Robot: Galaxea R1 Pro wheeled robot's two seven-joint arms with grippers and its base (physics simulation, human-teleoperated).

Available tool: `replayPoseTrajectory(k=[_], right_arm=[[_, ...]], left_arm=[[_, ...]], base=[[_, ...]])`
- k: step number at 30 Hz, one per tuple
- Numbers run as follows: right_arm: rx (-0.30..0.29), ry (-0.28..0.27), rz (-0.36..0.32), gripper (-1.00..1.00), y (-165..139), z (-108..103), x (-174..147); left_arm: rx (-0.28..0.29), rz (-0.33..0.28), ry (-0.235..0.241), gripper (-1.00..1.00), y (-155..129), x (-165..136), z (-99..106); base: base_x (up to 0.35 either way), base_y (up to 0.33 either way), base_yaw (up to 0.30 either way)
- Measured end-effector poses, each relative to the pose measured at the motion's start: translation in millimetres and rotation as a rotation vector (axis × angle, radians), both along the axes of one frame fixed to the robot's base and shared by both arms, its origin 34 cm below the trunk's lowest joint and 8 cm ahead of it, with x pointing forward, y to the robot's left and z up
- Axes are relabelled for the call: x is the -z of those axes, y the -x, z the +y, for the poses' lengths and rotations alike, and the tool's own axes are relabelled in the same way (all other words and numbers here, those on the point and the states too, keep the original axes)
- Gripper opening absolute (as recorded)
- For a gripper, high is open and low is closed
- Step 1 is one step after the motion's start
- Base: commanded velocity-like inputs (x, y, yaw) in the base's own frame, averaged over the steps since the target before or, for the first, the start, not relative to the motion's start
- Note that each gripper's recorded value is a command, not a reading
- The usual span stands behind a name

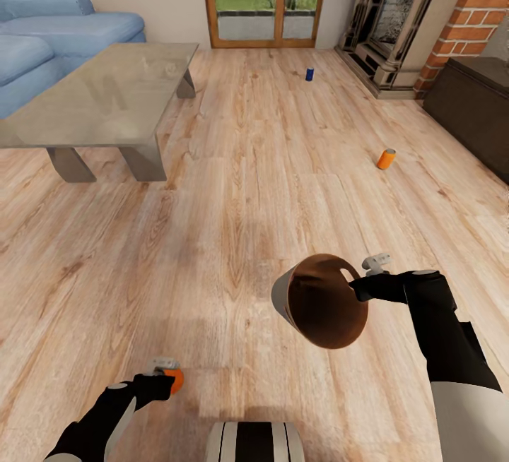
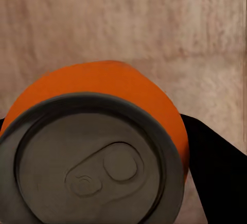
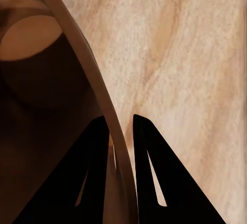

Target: Put the three can of soda from the living room inside the tash can in the kitchen.

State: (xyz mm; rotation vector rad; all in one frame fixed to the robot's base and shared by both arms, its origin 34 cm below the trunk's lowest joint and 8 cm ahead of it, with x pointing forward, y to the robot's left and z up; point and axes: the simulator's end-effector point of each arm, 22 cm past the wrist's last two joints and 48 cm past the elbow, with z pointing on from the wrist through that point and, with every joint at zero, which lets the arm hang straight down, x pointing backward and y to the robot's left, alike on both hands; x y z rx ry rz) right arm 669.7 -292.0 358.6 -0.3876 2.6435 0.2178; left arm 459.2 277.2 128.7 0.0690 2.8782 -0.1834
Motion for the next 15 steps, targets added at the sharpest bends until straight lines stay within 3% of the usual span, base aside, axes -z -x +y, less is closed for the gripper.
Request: replayPoseTrajectory(k=[4, 8, 12, 15], right_arm=[[-0.003, -0.002, -0.014, -1.00, -2.0, 2.1, -9.4], [-0.016, 0.001, -0.011, -1.00, -3.9, 6.3, -17.5], [-0.042, 0.002, -0.007, -1.00, -5.4, 15.7, -25.4], [-0.043, -0.002, 0.003, -1.00, -5.6, 18.7, -31.3]], left_arm=[[-0.001, -0.011, 0.013, -1.00, -6.4, -7.9, 0.5], [0.002, 0.028, 0.062, -1.00, -6.4, -19.7, -8.1], [0.009, 0.001, 0.088, -1.00, -44.5, -52.4, -14.5], [0.012, -0.001, 0.082, -1.00, -62.5, -74.5, -10.4]], base=[[0.000, 0.000, 0.000], [0.000, 0.000, 0.000], [0.000, 0.000, 0.000], [0.000, 0.000, 0.000]])
